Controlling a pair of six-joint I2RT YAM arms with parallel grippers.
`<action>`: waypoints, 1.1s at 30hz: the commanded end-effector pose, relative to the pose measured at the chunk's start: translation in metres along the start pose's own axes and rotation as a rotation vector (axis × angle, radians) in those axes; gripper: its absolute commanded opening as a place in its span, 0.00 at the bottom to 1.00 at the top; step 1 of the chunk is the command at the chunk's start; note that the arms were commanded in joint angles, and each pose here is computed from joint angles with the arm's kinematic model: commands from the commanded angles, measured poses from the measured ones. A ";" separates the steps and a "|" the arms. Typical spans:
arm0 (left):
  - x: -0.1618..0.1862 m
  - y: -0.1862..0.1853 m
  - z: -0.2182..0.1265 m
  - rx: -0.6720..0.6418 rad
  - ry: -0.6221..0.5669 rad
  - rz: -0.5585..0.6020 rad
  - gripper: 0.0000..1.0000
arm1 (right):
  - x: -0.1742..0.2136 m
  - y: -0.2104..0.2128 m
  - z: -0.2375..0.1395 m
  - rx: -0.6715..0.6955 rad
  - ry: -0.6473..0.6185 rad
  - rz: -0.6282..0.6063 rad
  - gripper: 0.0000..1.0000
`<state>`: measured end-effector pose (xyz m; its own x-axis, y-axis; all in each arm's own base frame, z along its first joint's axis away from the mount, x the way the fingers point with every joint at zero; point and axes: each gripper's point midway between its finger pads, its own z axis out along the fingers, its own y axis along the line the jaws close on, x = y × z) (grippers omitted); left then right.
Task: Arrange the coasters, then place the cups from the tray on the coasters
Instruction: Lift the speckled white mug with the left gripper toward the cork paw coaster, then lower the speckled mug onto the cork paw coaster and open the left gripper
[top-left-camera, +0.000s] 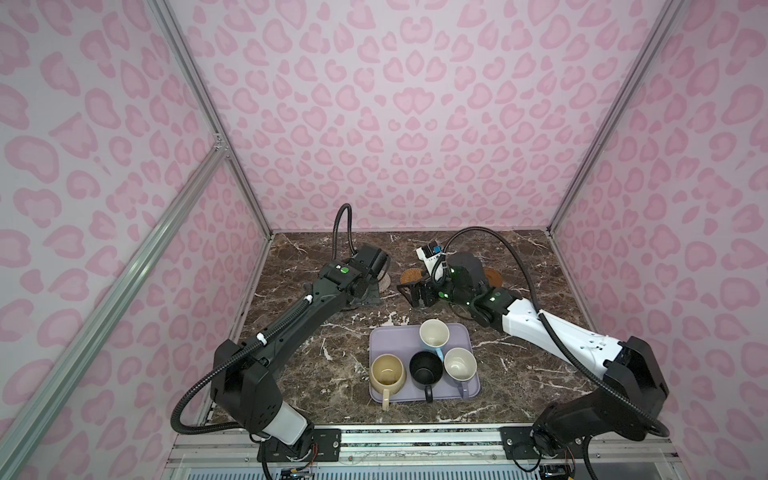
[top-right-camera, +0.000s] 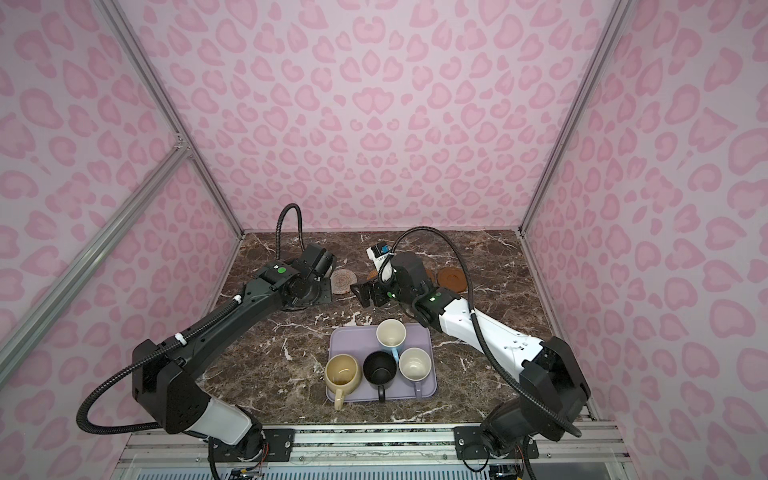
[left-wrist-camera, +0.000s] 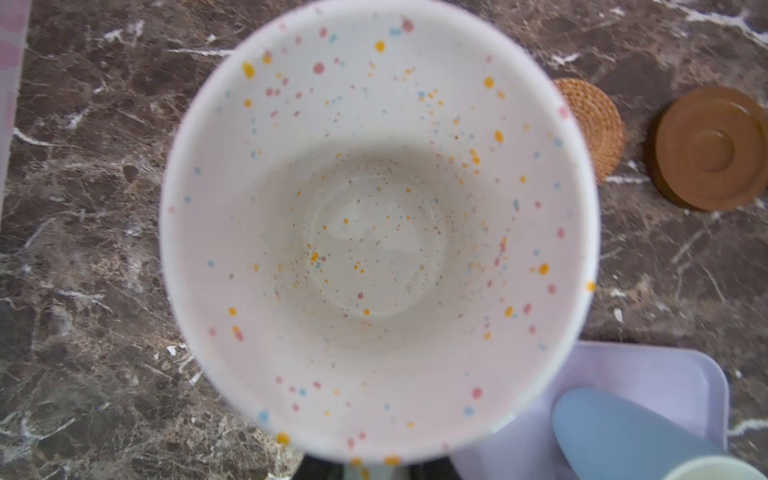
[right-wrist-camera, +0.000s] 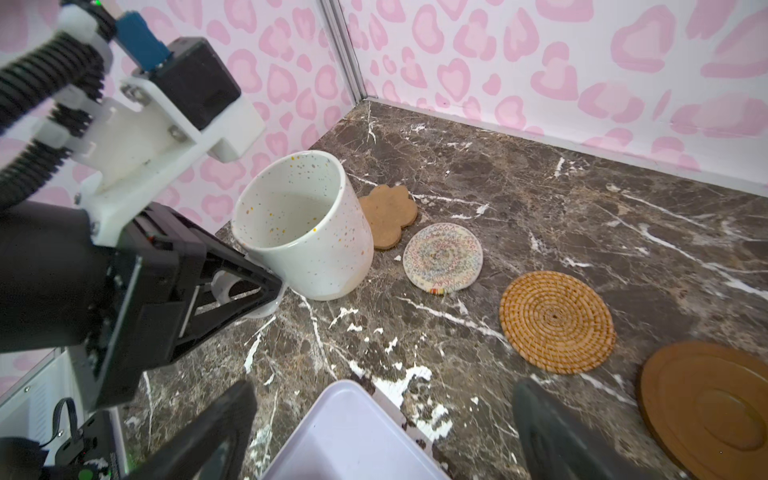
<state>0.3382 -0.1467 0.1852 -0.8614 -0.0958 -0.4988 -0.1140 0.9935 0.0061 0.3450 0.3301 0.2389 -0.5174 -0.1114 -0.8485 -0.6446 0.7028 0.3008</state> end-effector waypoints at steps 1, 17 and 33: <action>-0.038 0.008 0.009 -0.021 -0.102 -0.027 0.01 | -0.008 -0.009 0.016 0.047 -0.014 0.061 0.98; -0.094 0.051 0.098 -0.108 -0.073 -0.111 0.01 | 0.002 -0.021 0.079 0.058 0.052 0.124 0.95; -0.095 0.055 0.150 -0.120 -0.026 -0.124 0.01 | 0.031 -0.043 0.083 0.061 0.122 0.169 0.95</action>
<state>0.4693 -0.0725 0.0931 -0.8673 -0.2011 -0.4553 -0.2606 0.9628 0.0712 0.4050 0.3526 0.1698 -0.6717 -0.0660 -0.7379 -0.5076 0.7664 0.3935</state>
